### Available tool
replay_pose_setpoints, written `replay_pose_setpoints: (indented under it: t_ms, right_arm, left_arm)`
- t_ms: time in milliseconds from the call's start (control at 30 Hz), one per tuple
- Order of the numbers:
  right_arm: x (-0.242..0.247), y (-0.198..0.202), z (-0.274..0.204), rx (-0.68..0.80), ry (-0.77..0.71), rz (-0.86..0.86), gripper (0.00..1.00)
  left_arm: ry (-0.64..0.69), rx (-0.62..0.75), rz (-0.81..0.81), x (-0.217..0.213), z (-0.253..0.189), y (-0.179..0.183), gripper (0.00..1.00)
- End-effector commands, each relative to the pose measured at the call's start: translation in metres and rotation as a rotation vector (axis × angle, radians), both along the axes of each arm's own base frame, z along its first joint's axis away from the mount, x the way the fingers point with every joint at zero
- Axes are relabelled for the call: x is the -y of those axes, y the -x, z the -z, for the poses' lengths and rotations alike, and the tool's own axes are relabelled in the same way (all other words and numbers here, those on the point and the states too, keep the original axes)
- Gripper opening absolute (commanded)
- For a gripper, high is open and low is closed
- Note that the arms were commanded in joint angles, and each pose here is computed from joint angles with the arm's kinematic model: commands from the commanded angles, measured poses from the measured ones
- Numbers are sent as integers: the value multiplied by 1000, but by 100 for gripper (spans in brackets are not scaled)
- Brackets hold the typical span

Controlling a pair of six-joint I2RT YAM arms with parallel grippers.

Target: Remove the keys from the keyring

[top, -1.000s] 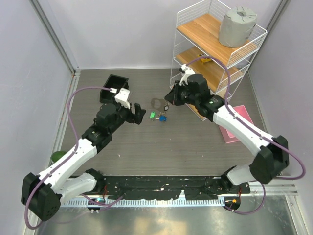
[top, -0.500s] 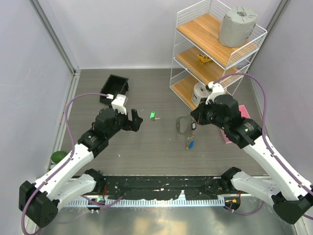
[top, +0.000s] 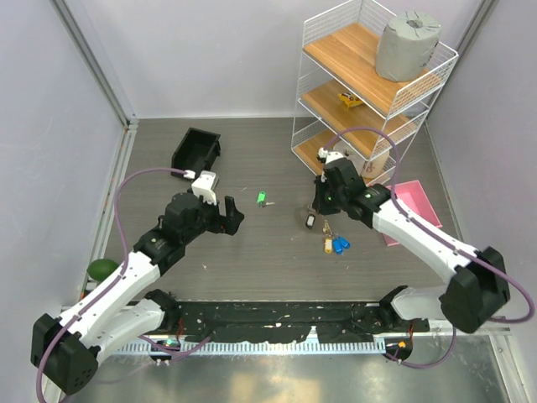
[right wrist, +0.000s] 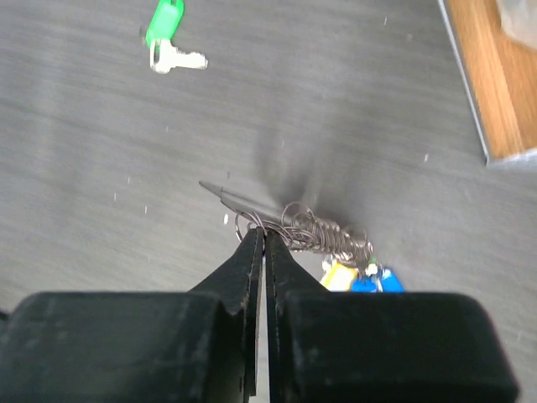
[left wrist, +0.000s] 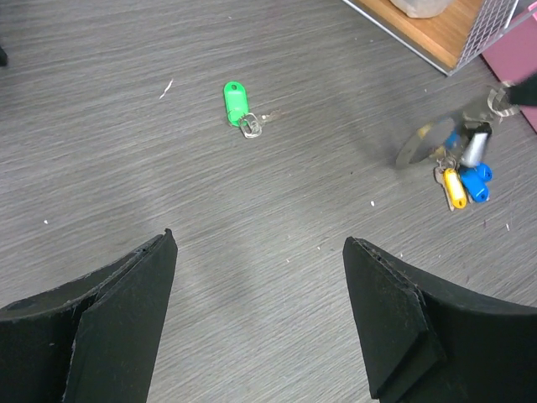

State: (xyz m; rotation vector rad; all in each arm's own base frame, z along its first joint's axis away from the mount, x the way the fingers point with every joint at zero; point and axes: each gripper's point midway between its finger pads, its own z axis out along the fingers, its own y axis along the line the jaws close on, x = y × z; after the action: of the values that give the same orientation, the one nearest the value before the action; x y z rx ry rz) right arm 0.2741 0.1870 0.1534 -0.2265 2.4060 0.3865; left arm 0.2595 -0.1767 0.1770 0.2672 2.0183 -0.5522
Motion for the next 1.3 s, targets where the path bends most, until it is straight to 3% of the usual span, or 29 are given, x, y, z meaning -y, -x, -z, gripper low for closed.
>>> replay_pose_setpoints:
  t_ms: [0, 133, 200, 333, 400, 467, 500, 600, 767, 933, 1133, 1267]
  right_arm:
    - [8, -24, 39, -44, 138, 50, 9]
    - [8, -31, 45, -46, 166, 59, 22]
    - [12, -32, 40, -19, 167, 70, 37]
    - [19, -31, 23, 21, 178, 82, 43]
    - [22, -29, 13, 43, 168, 84, 52]
    - [24, -24, -2, 88, 135, 85, 63]
    - [27, -22, -15, 130, 112, 92, 76]
    - [34, -17, -42, 222, 66, 106, 78]
    - [65, 6, -109, 486, -43, 170, 78]
    - [101, 42, -157, 694, -116, 217, 85]
    - [150, 84, -187, 818, -170, 353, 86]
    - [172, 104, -194, 873, -201, 410, 88]
  left_arm:
    - [25, 10, 5, 1, -3, 2, 87]
    - [12, 16, 9, -1, -1, 4, 87]
    - [3, 22, 7, -3, 0, 4, 87]
    - [-6, 24, 6, -4, 1, 4, 88]
    - [-2, 27, 7, -3, -1, 3, 88]
    - [9, 36, 5, -3, -5, 3, 88]
    - [13, 41, 4, -3, -6, 3, 88]
    - [31, 47, -4, -4, -13, 5, 88]
    - [34, 42, -164, -39, -49, 18, 91]
    - [134, 180, -329, -79, -91, 34, 91]
    - [128, 251, -499, -126, -110, 53, 97]
    - [111, 300, -524, -141, -118, 64, 98]
